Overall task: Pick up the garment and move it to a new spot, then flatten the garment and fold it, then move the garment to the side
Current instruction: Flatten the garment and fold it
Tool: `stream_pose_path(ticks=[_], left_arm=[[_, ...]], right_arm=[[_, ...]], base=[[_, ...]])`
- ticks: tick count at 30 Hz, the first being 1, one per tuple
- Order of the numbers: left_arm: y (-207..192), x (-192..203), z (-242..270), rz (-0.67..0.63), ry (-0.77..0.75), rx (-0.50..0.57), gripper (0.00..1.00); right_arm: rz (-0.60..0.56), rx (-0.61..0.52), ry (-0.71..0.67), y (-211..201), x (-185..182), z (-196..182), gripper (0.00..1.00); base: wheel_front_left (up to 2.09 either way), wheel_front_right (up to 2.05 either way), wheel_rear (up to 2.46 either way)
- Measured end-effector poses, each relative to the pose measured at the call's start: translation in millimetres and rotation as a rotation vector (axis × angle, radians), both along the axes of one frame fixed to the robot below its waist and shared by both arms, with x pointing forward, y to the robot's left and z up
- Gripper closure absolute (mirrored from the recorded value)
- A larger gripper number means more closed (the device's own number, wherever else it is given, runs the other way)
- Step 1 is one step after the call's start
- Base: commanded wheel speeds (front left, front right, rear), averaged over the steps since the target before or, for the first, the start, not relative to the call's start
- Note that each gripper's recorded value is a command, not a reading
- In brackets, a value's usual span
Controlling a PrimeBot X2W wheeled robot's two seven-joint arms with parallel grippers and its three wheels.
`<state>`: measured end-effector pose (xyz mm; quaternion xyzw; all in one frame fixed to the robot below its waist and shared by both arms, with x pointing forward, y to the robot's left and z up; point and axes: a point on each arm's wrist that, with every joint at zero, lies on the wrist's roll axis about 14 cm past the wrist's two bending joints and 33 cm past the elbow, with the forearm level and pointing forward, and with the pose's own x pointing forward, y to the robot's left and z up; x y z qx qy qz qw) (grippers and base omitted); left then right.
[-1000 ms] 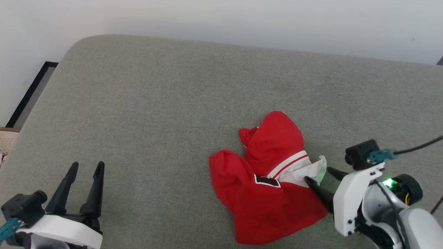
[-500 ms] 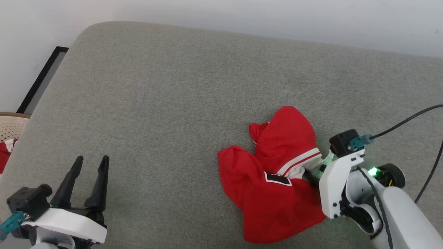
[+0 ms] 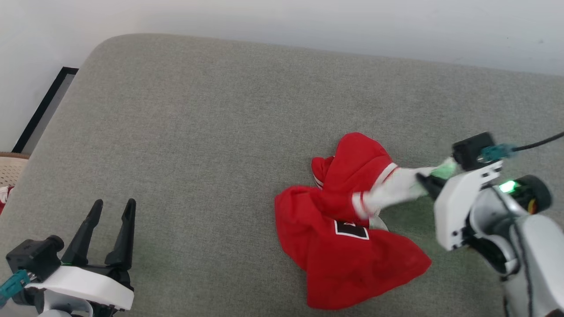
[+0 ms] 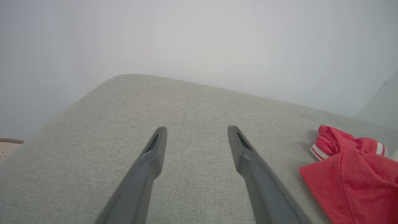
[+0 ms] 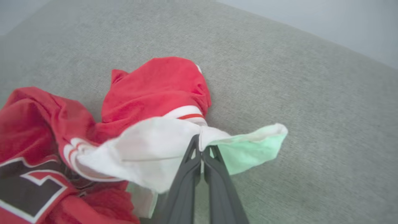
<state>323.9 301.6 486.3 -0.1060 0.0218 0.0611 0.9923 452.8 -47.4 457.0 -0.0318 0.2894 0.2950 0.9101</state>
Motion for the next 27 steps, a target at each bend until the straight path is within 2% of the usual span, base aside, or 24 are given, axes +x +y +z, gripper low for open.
stream_pose_path(ticks=[10,22,27], left_arm=[[-2.1,-2.4,0.4,-0.005,-0.005,-0.002,0.0],[-2.0,-8.9,0.1,-0.006,-0.006,-0.003,0.0],[-2.0,-10.9,-2.4,-0.005,0.003,-0.004,0.0]], right_arm=[[-0.205,-0.079,-0.055,-79.2,30.9,16.8,1.0],[-0.28,-0.114,-0.003,-106.6,29.3,1.5,1.0],[-0.339,-0.196,0.037,-140.8,23.6,-13.5,1.0]], base=[[0.0,0.0,0.0],[0.0,0.0,0.0],[0.0,0.0,0.0]])
